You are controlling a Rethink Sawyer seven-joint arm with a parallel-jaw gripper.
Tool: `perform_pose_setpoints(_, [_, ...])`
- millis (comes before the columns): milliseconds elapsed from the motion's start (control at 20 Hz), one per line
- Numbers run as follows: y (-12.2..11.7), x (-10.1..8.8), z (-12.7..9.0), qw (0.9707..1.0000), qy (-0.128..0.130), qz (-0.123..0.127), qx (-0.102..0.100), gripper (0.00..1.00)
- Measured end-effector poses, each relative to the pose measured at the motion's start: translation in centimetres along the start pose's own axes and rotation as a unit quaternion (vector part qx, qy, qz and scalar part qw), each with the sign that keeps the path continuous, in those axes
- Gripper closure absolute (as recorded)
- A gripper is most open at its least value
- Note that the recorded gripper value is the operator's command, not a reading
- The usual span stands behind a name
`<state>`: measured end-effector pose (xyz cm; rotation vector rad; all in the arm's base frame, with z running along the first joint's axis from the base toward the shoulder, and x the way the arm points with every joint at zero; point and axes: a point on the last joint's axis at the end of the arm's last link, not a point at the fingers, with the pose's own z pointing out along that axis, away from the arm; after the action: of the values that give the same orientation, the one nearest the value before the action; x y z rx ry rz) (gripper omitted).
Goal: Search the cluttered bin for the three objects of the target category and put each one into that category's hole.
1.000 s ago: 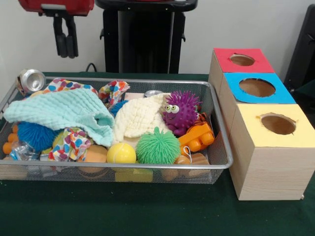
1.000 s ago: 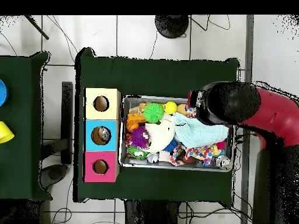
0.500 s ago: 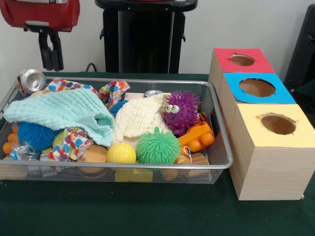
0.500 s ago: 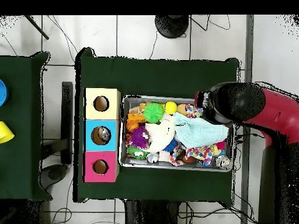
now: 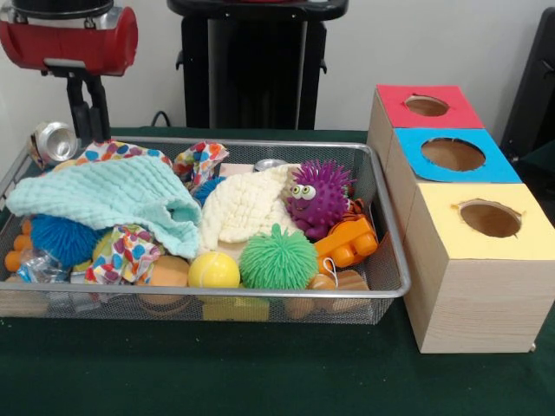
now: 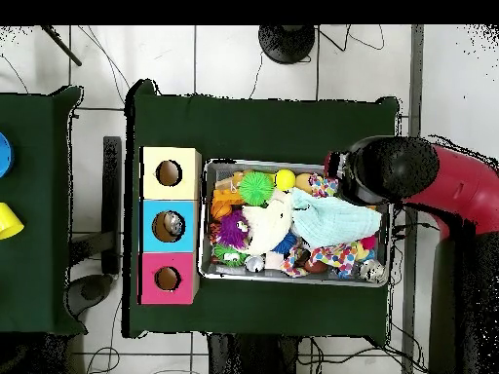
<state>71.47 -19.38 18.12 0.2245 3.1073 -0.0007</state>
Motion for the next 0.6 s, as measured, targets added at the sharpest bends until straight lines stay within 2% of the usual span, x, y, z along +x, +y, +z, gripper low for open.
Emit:
perform_pose_setpoints(300, [0.3,0.0,2.3,1.0000,-0.001,-0.001,-0.009,1.00])
perform_pose_setpoints(350, [0.1,0.0,3.3,0.9999,-0.005,0.001,-0.011,1.00])
perform_pose_setpoints(600, [-0.4,-0.1,4.9,0.9997,-0.015,0.007,-0.017,1.00])
